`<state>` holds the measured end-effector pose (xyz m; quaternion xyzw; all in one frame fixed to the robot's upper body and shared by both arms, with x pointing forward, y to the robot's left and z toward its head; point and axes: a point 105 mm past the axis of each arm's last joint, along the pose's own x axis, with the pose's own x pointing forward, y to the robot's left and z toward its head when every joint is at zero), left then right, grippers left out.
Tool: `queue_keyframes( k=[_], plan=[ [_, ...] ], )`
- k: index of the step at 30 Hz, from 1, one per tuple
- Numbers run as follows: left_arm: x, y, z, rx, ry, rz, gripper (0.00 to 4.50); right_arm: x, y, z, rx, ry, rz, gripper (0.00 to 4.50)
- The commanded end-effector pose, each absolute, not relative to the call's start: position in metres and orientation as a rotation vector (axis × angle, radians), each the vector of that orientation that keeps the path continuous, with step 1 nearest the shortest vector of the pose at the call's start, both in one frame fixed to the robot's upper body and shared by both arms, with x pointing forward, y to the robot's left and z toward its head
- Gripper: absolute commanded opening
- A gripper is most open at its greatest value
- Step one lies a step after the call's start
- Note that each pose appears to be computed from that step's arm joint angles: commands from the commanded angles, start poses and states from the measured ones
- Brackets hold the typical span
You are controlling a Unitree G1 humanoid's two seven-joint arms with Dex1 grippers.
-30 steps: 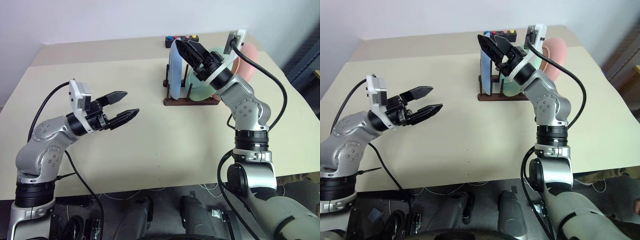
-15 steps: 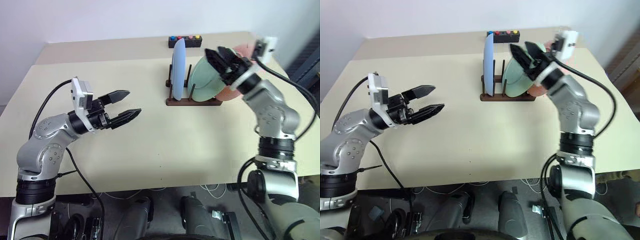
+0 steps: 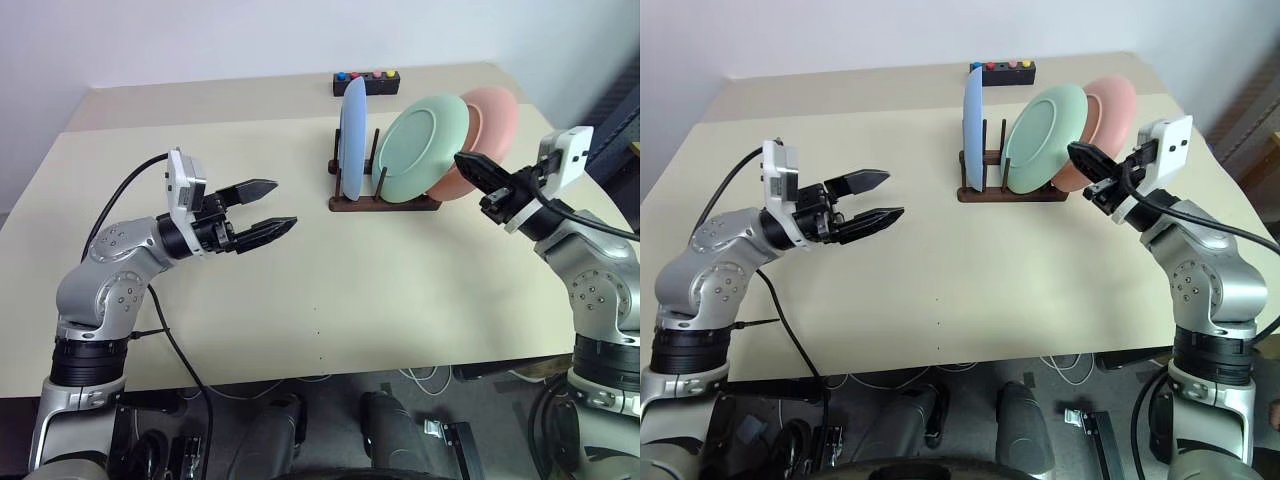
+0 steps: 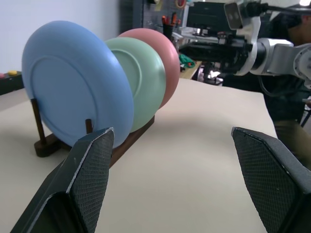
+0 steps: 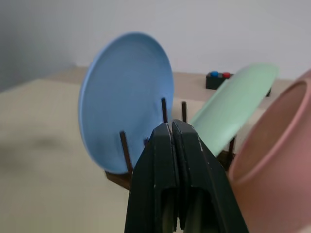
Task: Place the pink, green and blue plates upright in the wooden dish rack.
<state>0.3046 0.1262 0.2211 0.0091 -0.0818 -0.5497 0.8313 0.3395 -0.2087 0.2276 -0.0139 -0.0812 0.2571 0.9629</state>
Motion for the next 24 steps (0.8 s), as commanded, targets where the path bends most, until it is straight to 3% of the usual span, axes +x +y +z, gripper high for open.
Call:
queue_keyframes(
  k=[1,7,24],
  plan=[
    [0.302,0.125,0.231,0.051,-0.215,-1.176,3.99,0.337,-0.209,0.222,-0.118,-0.176,0.503,0.04],
    [0.302,0.126,0.231,0.061,-0.216,-1.174,3.99,0.346,-0.215,0.198,-0.193,-0.138,0.477,0.04],
    [0.299,0.127,0.232,0.064,-0.211,-1.165,3.99,0.369,-0.206,0.198,-0.216,-0.183,0.457,0.04]
  ],
)
